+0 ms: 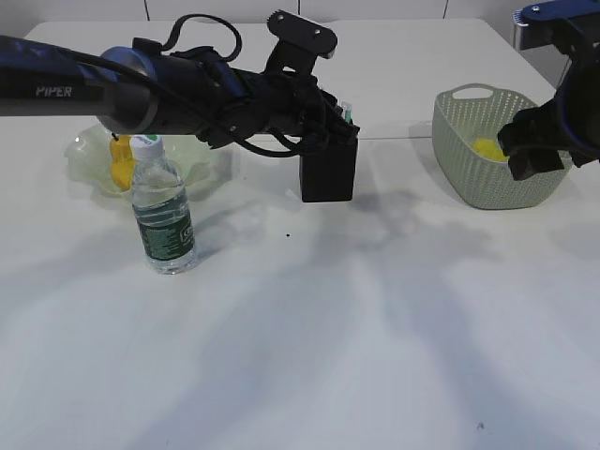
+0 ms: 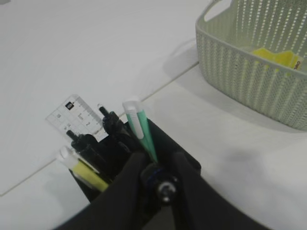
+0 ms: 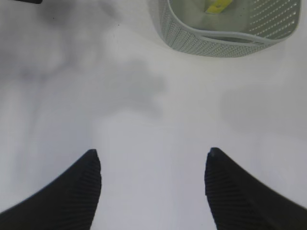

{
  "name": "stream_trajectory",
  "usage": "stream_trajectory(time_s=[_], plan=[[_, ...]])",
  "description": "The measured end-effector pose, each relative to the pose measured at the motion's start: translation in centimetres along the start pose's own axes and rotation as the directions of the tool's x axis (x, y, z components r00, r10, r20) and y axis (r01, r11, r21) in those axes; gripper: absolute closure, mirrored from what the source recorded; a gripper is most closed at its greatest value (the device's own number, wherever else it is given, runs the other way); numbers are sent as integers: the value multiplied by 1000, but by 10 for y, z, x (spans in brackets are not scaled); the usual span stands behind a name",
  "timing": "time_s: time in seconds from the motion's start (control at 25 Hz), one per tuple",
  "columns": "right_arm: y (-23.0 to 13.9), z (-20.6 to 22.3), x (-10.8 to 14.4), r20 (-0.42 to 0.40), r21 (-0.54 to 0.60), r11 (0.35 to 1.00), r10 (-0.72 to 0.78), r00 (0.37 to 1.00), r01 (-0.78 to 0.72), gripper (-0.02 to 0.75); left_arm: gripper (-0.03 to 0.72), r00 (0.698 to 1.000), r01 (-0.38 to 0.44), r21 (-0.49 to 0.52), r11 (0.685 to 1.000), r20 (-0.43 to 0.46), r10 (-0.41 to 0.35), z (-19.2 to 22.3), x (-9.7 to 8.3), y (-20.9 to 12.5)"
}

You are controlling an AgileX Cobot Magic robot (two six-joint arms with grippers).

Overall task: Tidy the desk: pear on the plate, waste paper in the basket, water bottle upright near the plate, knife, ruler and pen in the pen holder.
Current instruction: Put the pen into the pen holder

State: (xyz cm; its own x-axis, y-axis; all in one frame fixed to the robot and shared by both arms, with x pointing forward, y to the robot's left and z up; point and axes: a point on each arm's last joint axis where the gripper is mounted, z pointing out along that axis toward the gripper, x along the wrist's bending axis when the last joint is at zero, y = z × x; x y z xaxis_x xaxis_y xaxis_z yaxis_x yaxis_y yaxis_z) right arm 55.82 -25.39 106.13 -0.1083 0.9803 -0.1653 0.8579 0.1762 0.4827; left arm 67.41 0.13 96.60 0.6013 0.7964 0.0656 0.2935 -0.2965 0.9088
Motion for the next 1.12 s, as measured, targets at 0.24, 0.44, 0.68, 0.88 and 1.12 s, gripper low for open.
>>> stream_trajectory(time_s=[0.24,0.44,0.68,0.88,1.12], plan=[[0,0,0,0,0,1000,0,1000,0,235,537,1000,5,-13,1000,-5,-5,0,6,1],[0,0,0,0,0,1000,0,1000,0,235,487,1000,5,-42,999,10,-4,0,5,3],[0,0,0,0,0,1000,0,1000,0,235,384,1000,5,-44,999,11,-4,0,5,4],[0,0,0,0,0,1000,0,1000,0,235,372,1000,5,-48,999,14,-4,0,5,4],[0,0,0,0,0,1000,0,1000,0,235,371,1000,5,-50,999,15,-4,0,5,4]])
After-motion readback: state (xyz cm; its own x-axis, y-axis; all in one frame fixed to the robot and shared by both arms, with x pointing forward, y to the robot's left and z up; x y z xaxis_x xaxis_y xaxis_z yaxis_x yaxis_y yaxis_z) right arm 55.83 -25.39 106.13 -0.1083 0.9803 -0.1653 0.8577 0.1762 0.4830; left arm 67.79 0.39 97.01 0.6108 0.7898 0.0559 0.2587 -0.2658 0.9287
